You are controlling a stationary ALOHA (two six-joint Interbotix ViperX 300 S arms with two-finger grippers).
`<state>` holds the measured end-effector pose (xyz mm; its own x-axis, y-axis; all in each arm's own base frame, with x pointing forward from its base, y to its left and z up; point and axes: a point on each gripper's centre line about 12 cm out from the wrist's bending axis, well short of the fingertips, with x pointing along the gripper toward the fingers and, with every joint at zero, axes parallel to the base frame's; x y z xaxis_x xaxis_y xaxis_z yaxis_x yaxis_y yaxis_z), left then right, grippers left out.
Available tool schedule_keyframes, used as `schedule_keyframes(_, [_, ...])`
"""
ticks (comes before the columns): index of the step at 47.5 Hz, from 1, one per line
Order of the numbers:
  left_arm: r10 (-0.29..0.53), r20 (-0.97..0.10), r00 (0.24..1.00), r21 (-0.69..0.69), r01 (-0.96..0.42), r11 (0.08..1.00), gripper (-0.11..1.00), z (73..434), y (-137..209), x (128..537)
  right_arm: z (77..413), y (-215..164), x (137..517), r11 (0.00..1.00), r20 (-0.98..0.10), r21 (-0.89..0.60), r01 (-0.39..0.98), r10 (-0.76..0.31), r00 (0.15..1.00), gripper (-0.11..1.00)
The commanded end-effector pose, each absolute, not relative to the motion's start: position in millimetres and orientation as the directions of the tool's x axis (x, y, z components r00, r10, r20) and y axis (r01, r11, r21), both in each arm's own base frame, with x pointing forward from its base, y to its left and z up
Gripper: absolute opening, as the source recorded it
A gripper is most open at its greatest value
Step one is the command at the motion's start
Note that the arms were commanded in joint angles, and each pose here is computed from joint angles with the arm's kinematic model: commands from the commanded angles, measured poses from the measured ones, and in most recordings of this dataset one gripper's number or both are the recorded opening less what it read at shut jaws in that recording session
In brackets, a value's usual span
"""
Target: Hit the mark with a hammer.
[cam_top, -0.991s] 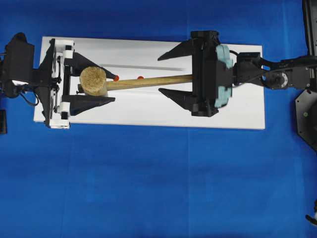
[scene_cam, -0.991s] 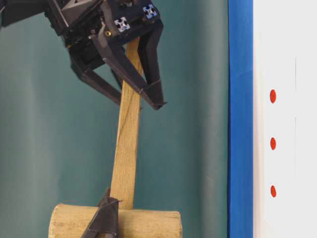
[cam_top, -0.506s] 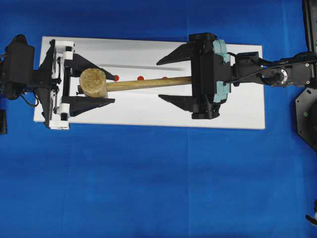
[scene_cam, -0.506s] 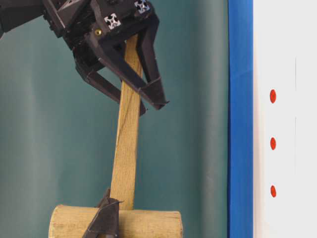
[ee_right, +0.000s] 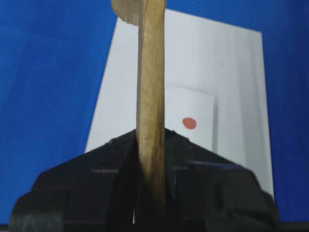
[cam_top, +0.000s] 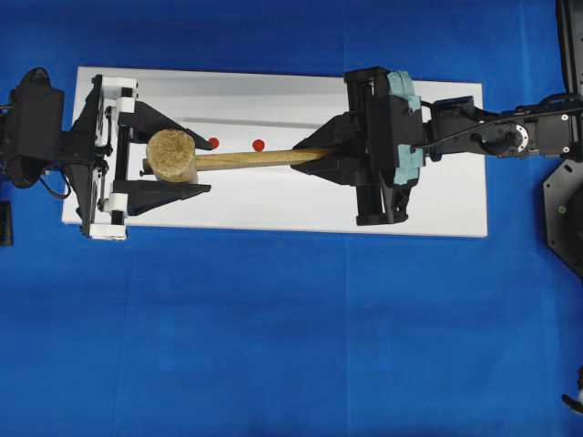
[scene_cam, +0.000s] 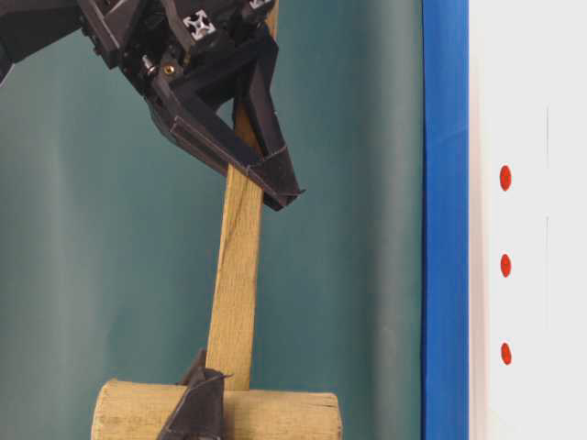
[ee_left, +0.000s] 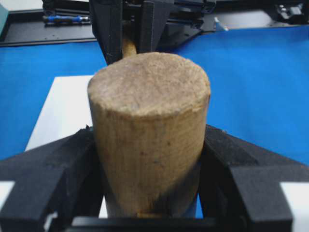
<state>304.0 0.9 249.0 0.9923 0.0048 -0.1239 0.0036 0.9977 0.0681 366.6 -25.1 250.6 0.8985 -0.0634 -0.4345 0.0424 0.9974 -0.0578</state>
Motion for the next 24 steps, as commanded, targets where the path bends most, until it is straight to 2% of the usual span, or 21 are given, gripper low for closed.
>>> schedule_keyframes(1, [0.008,-0.077,0.997,0.061,-0.003,0.998,0.44,263.9,1.5,305.2,264.8,-28.1,370.2,0.997,-0.399,-0.050,0.059,-0.074,0.914,0.02])
schedule_keyframes(22, [0.016,-0.078,0.997,0.049,-0.012,0.999,0.45,262.8,3.9,303.1,266.8,-28.6,370.5,0.997,-0.393,-0.015,0.078,-0.078,0.916,0.02])
schedule_keyframes(24, [0.016,-0.080,0.997,0.049,-0.012,0.999,0.49,262.5,3.9,302.6,267.5,-28.9,370.3,0.997,-0.390,-0.014,0.082,-0.081,0.917,0.02])
